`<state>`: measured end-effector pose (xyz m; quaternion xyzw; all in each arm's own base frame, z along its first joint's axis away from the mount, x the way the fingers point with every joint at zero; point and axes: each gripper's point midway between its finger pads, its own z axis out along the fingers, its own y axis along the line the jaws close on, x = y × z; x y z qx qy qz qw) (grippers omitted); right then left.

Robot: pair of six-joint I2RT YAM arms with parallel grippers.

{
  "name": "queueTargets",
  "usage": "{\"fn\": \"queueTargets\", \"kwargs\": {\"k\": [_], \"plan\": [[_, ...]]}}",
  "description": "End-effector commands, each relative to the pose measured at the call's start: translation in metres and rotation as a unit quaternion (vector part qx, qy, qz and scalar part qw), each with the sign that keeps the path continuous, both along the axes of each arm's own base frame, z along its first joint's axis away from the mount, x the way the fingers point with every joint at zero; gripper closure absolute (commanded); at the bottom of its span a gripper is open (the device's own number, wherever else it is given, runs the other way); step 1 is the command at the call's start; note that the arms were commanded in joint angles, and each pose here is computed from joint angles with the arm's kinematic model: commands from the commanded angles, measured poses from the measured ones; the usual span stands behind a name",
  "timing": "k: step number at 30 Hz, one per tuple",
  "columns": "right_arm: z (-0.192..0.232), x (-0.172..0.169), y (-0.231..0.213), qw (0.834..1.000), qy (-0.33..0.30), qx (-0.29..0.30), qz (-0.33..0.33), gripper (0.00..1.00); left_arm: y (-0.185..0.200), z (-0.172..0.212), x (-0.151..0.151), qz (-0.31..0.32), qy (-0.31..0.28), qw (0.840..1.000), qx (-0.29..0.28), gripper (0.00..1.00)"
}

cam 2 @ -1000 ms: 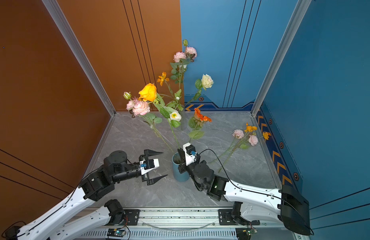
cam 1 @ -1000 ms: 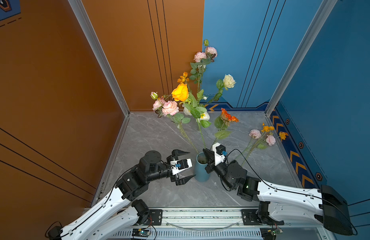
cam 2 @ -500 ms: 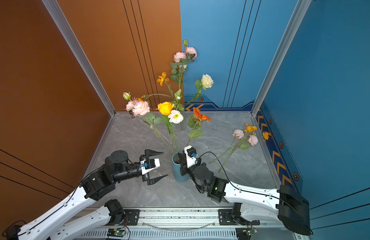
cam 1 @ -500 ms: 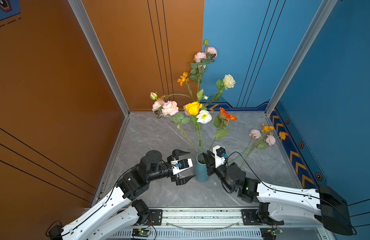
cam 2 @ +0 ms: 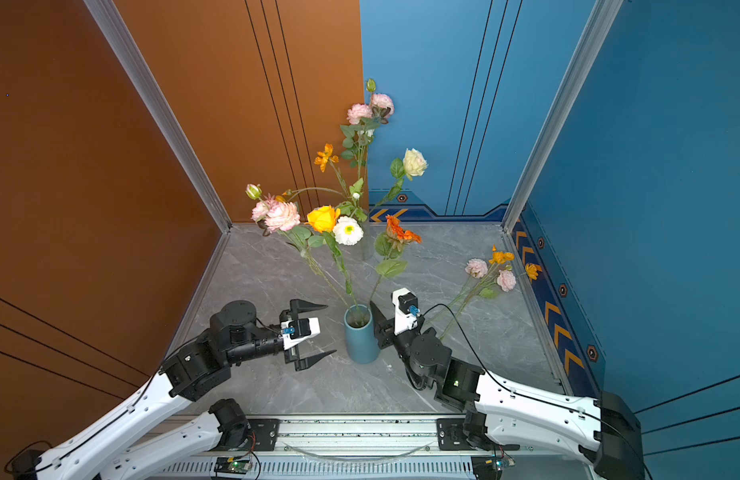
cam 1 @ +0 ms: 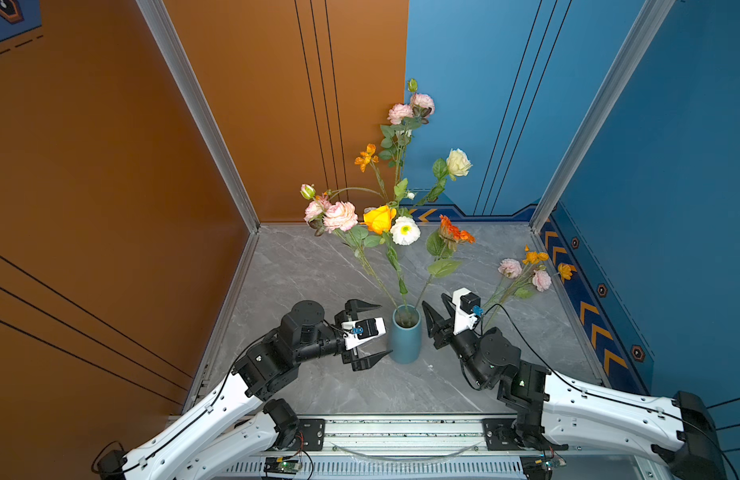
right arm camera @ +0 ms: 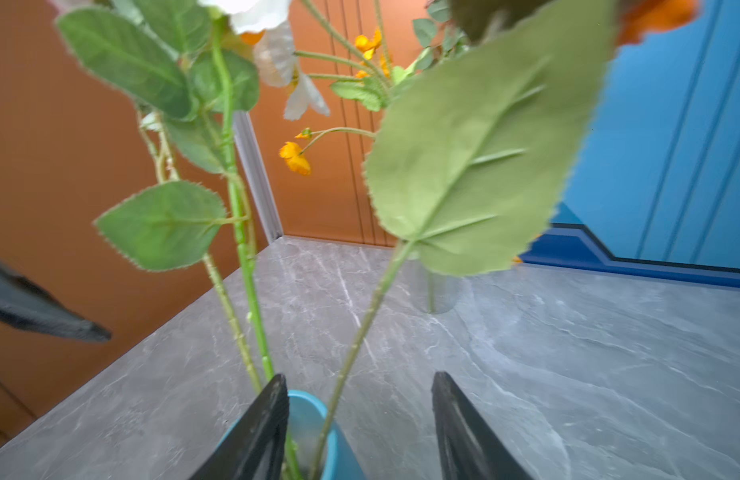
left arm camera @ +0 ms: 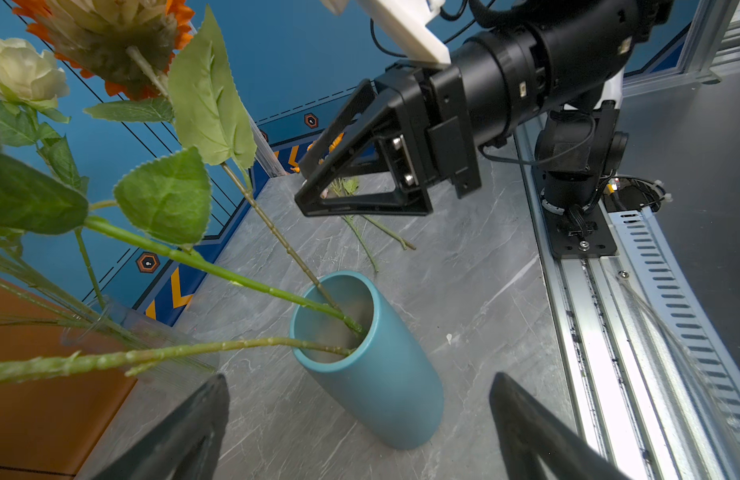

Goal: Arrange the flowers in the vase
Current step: 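Push the yellow rose stem down into the teal vase and open the right gripper, then move the right gripper back to the loose flowers on the table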

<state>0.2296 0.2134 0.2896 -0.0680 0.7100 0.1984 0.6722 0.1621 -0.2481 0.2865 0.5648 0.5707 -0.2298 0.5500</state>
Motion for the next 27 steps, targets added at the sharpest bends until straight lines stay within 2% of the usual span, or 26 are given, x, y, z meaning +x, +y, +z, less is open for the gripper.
{"fn": "queueTargets", "kwargs": {"k": [1,3,5,8,11,15,17,20,27], "plan": [[-0.019,0.017,-0.092,0.979,0.058,-0.037,-0.192,0.36,-0.005,-0.011,-0.010,-0.031,0.022,0.999,0.008,0.02],[-0.039,0.027,-0.131,0.964,0.115,-0.025,-0.237,0.36,-0.010,-0.012,-0.015,-0.044,0.028,0.999,0.007,0.02],[-0.073,0.039,-0.169,0.942,0.204,0.009,-0.267,0.36,-0.015,-0.015,-0.021,-0.058,0.032,0.998,0.012,0.02],[-0.116,0.052,-0.202,0.908,0.306,0.085,-0.272,0.39,-0.022,-0.022,-0.027,-0.072,0.035,0.997,0.023,0.02],[-0.149,0.072,-0.228,0.879,0.368,0.141,-0.268,0.42,-0.028,-0.028,-0.034,-0.084,0.037,0.995,0.033,0.02],[-0.187,0.100,-0.235,0.851,0.448,0.149,-0.232,0.52,-0.033,-0.034,-0.038,-0.094,0.040,0.994,0.041,0.02],[-0.203,0.112,-0.233,0.844,0.465,0.150,-0.220,0.54,-0.033,-0.035,-0.038,-0.093,0.041,0.994,0.044,0.02],[-0.214,0.124,-0.237,0.844,0.461,0.145,-0.234,0.54,-0.033,-0.036,-0.037,-0.091,0.038,0.994,0.045,0.02],[-0.231,0.133,-0.250,0.827,0.488,0.100,-0.259,0.56,-0.032,-0.036,-0.036,-0.091,0.037,0.994,0.045,0.02]]}}
